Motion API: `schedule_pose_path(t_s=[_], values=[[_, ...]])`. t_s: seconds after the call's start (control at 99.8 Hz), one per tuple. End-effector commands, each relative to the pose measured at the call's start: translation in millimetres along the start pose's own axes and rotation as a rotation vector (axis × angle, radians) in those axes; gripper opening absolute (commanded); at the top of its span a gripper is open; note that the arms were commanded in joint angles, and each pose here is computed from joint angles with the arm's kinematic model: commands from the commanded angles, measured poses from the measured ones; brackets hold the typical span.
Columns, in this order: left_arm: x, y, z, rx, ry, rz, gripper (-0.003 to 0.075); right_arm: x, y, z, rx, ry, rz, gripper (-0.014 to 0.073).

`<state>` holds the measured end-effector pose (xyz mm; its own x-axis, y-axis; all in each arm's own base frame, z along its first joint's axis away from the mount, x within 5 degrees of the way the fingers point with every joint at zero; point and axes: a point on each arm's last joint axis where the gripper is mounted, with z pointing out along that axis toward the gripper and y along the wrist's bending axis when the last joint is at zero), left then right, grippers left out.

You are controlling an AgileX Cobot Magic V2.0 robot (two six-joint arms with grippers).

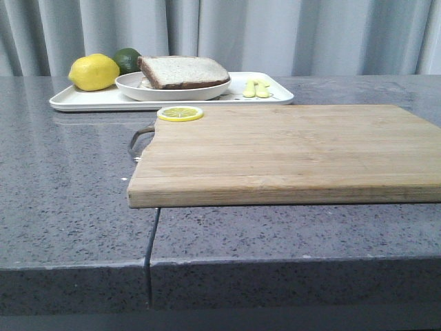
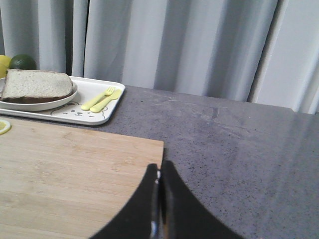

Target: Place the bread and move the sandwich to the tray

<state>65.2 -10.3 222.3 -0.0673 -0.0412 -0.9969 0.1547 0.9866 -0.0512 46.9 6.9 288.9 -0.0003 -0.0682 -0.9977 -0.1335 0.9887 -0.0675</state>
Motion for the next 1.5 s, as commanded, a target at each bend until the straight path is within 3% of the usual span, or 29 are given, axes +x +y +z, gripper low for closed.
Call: schedule_pose_path(t_s=[0.0, 0.15, 0.501, 1.492], values=[[-10.9, -1.2, -4.6, 0.014, -0.114, 0.019, -0.0019, -15.7, -1.8, -1.2, 0.018, -0.097, -0.012, -0.0116], [-1.8, -0.4, -7.0, 0.007, -0.12, 0.032, -0.0019, -15.7, -1.8, -1.2, 0.018, -0.097, -0.012, -0.0116], [15.3, 8.0, -10.1, -0.127, -0.135, 0.031, -0.0019, -15.7, -1.8, -1.2, 0.018, -0.097, -0.012, -0.0116], [18.3, 8.2, -11.2, -0.13, -0.118, 0.023, -0.0019, -15.7, -1.8, -1.2, 0.018, -0.097, -0.012, -0.0116]])
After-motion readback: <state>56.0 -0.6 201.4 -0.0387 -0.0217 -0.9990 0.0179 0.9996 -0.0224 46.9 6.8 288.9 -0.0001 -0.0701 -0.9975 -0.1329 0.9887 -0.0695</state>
